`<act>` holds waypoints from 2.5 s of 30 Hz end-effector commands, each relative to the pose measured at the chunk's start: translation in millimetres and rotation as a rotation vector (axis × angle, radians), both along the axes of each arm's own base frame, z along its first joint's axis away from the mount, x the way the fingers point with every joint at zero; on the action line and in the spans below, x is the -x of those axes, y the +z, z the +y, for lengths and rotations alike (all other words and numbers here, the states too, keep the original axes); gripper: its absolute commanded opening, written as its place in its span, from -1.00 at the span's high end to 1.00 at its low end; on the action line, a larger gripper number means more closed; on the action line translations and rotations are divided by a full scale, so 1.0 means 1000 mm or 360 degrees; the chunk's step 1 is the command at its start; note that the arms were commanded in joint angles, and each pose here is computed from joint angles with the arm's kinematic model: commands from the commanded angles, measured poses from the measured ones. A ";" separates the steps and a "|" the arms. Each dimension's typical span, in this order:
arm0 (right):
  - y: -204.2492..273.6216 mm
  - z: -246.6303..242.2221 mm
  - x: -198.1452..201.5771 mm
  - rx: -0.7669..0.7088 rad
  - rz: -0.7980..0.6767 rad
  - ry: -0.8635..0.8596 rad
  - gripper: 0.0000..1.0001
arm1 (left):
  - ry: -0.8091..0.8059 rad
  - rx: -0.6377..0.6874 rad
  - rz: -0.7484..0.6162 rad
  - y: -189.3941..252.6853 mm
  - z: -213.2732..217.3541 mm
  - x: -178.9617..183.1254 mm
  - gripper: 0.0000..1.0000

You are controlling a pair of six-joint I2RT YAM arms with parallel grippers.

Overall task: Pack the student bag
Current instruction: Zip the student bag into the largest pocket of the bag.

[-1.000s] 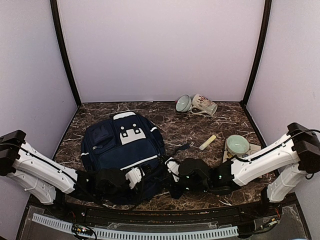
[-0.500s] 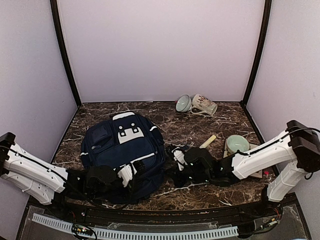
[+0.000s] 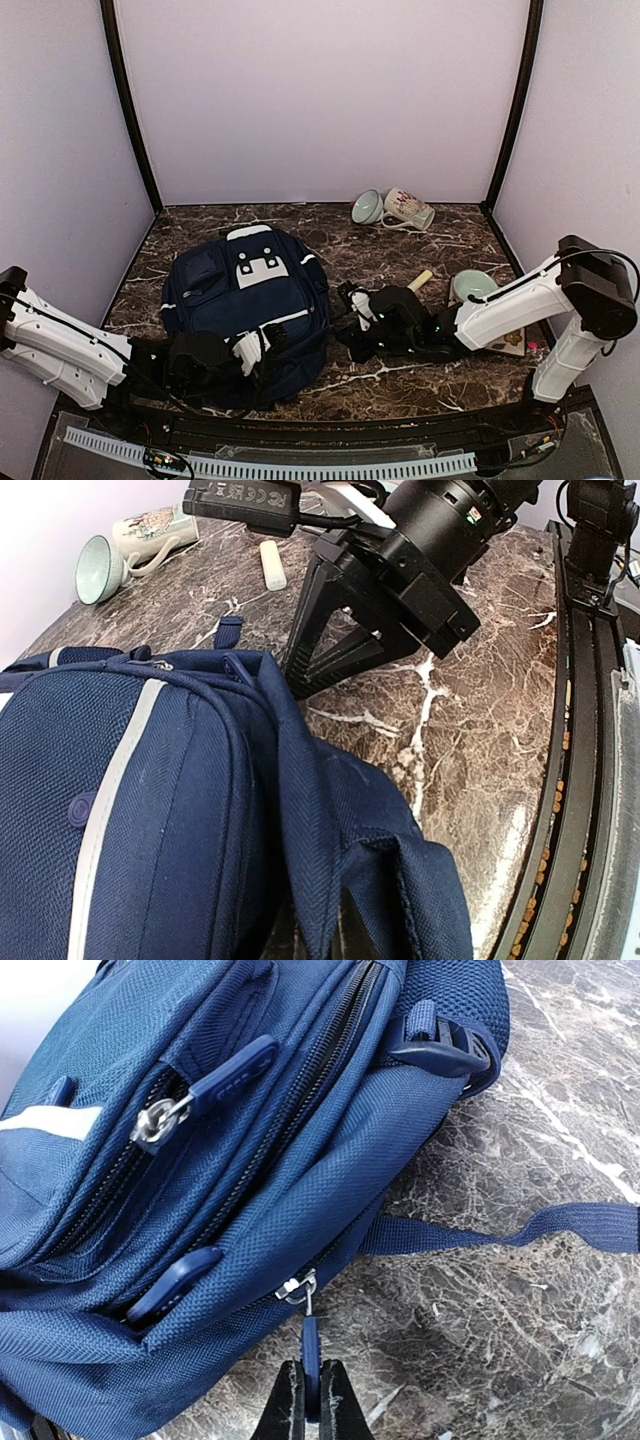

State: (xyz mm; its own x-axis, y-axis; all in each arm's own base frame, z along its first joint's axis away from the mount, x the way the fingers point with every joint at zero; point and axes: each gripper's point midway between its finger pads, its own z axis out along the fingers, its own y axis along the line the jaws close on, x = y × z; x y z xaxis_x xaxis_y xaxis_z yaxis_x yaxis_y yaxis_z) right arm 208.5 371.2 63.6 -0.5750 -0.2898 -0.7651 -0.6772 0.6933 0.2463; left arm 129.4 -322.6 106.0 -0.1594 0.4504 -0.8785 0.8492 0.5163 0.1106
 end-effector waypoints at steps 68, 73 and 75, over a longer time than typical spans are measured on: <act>0.008 -0.020 0.004 0.0034 0.0040 0.0001 0.80 | -0.0183 0.0126 0.0130 0.010 -0.013 0.024 1.00; 0.025 -0.034 0.005 0.0012 0.0004 -0.0052 0.41 | -0.0181 0.0104 0.0135 0.008 -0.014 0.024 0.68; 0.034 -0.041 0.003 0.0006 -0.0021 -0.0096 0.27 | -0.0157 0.0082 0.0145 0.006 -0.014 0.022 0.40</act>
